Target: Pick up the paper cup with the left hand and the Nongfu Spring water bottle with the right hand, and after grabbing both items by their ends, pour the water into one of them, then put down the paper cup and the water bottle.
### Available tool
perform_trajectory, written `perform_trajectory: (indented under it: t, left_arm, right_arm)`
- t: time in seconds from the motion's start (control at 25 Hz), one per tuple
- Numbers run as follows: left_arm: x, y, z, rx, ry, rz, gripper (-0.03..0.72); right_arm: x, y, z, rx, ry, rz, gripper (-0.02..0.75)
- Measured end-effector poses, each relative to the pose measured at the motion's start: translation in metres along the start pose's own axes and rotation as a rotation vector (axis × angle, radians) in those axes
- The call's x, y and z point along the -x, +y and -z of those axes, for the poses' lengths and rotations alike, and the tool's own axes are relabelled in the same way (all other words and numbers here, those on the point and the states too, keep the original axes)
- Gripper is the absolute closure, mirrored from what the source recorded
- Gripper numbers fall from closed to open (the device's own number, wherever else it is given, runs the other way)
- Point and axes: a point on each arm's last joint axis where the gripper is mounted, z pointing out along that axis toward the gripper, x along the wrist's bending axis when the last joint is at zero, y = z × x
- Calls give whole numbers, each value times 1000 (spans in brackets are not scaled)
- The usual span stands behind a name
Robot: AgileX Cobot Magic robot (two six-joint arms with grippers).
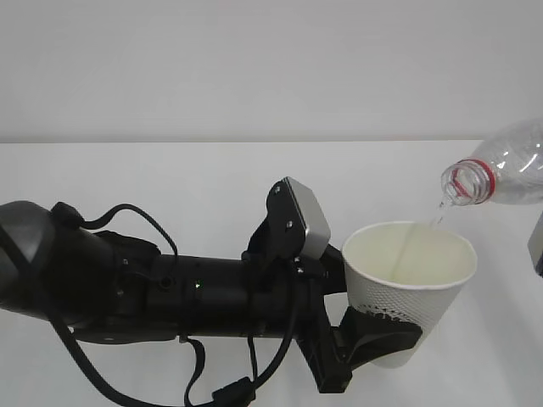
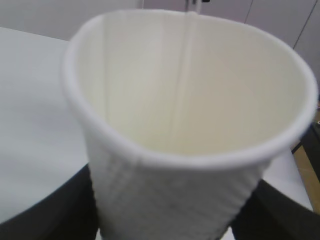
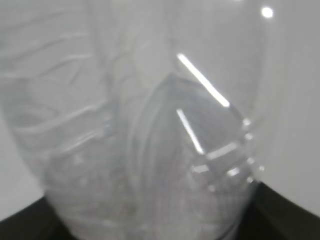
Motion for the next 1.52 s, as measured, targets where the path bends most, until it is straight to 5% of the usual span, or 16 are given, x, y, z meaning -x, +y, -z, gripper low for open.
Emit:
perform_trajectory:
  t: [1.52]
  left_arm:
    - [0,0,0,0,0,0,170]
  right_arm:
    - [1,0,0,0,-9,19,243]
